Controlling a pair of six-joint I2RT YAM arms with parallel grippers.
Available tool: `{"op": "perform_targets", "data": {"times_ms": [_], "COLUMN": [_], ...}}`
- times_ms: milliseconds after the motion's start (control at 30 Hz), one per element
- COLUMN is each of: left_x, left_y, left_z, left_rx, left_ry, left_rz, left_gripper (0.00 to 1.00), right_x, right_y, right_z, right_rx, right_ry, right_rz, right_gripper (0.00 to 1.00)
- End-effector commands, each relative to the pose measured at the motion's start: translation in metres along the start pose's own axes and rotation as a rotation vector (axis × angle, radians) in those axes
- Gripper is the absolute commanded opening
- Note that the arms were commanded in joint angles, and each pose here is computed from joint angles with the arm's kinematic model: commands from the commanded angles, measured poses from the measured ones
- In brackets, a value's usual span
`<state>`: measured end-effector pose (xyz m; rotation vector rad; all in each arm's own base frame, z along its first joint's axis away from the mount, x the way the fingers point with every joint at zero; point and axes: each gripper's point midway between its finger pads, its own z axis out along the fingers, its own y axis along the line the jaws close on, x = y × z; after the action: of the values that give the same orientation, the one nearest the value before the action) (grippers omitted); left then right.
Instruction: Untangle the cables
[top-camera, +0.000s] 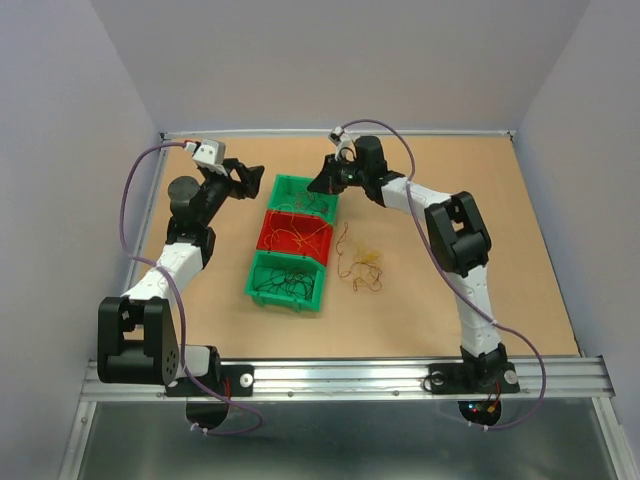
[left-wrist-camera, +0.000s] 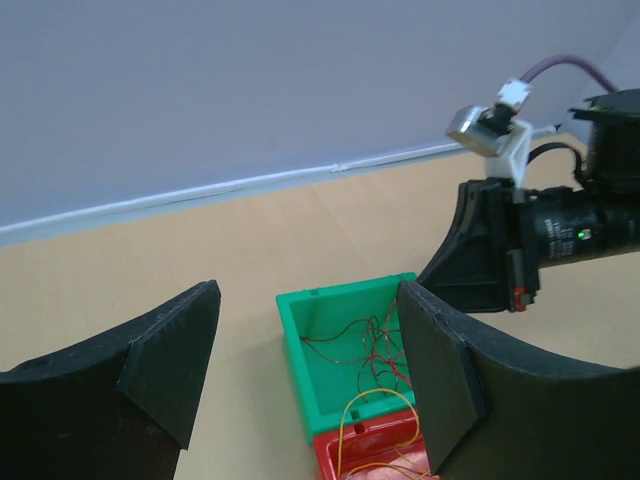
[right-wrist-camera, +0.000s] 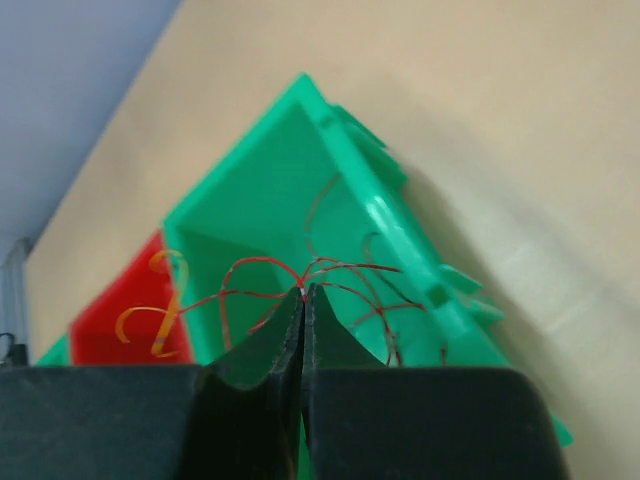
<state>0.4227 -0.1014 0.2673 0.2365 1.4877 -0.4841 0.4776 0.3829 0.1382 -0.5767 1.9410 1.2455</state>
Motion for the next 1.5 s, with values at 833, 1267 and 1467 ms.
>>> {"op": "perform_targets", "data": {"times_ms": [833, 1267, 1467], "left_x": [0.0, 0.017, 0.028], "left_y": [-0.01, -0.035, -0.054], "left_z": [0.008, 0.016, 0.021], "left_rx": [0.073, 0.107, 0.156], "left_ry": [-0.016, 0.035, 0.084], "left_rz": [0.072, 0.148, 0.21], "left_gripper": [0.82, 0.83, 0.83], "right_x": [-0.049, -0.021, 0.04], "right_y": [0.016, 0.048, 0.04], "right_z": [-0.011, -0.096, -0.128], "right_rx": [0.441, 0.515, 0.554], "right_ry": [0.082, -0.033, 0.021], "right_rz": [-0.354, -0.279, -0.203], "right_gripper": [0.32, 0.74, 0.73]}}
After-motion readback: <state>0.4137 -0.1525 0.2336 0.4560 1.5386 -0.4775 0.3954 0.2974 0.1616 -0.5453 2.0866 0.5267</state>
